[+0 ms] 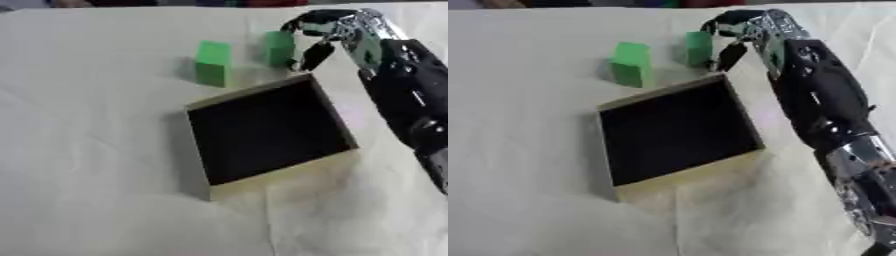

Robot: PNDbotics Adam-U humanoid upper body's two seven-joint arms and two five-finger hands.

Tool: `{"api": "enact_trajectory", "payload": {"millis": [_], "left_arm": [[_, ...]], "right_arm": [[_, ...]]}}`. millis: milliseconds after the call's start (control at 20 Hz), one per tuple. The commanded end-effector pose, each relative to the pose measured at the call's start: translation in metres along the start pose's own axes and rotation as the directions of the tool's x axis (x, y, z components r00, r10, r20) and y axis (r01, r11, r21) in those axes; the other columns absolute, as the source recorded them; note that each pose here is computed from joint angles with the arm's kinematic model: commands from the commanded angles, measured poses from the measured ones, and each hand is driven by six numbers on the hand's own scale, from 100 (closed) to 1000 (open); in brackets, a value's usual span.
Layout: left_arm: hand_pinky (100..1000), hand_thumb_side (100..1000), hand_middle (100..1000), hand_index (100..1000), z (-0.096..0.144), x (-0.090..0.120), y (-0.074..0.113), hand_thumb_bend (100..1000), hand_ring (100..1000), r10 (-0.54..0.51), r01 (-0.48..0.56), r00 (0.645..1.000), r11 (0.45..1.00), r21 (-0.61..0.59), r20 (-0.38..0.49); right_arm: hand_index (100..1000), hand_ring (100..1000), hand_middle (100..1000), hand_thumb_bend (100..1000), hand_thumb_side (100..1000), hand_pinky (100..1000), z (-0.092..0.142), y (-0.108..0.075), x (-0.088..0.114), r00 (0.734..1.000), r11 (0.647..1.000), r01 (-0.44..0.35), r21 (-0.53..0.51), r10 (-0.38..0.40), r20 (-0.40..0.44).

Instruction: Pick up objects on the table and place them in the box.

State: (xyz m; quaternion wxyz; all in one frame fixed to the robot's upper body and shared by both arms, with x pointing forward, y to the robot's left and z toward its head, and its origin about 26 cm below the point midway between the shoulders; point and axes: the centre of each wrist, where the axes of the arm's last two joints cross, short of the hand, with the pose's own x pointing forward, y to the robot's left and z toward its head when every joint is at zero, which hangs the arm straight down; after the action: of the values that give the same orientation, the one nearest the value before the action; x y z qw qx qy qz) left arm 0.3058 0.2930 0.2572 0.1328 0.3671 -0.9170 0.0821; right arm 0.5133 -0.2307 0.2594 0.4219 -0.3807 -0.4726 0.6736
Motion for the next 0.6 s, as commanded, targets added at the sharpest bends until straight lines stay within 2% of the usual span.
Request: {"api": "enact_trajectory", "payload": {"millis": [50,100,150,200,250,300,600], "left_arm": [[801,827,712,908,-0.0075,0.0044,0.0017,306,697,0.006,-0.006,1.0,1.0,0.008,0.031],[800,829,712,908,-0.0075,0.0043,0.0018,305,697,0.005,-0.006,1.0,1.0,0.009,0.031],[799,829,712,908,-0.0076,0.0043,0.0019,305,697,0.005,-0.005,1.0,1.0,0.01,0.03],[799,830,713,908,-0.0077,0.0042,0.0019,304,697,0.004,-0.005,1.0,1.0,0.011,0.03],[799,830,713,908,-0.0076,0.0042,0.0019,304,697,0.004,-0.004,1.0,1.0,0.011,0.03],[799,830,713,908,-0.0076,0.0042,0.002,304,697,0.003,-0.004,1.0,1.0,0.011,0.03],[799,830,714,908,-0.0077,0.0042,0.0021,304,697,0.002,-0.002,1.0,1.0,0.011,0.029]], "right_arm": [[1000,975,889,232,301,904,0.0069,-0.0134,-0.0084,1.0,1.0,-0.018,-0.021,0.018,-0.025],[985,946,777,144,314,884,0.0068,-0.0128,-0.0084,1.0,1.0,-0.013,-0.025,0.013,-0.025],[973,942,757,144,318,881,0.0067,-0.0119,-0.0083,1.0,0.999,-0.007,-0.033,0.006,-0.025],[932,927,697,133,331,872,0.0067,-0.0121,-0.0079,1.0,0.999,-0.002,-0.047,0.0,-0.024],[927,925,688,131,332,871,0.0069,-0.0125,-0.0074,1.0,0.998,0.004,-0.064,-0.005,-0.023],[883,908,626,113,347,862,0.0072,-0.0132,-0.0071,1.0,0.997,0.008,-0.08,-0.01,-0.022],[867,898,603,100,390,858,0.0084,-0.0172,-0.0049,0.999,0.987,0.037,-0.159,-0.04,-0.019]]}}
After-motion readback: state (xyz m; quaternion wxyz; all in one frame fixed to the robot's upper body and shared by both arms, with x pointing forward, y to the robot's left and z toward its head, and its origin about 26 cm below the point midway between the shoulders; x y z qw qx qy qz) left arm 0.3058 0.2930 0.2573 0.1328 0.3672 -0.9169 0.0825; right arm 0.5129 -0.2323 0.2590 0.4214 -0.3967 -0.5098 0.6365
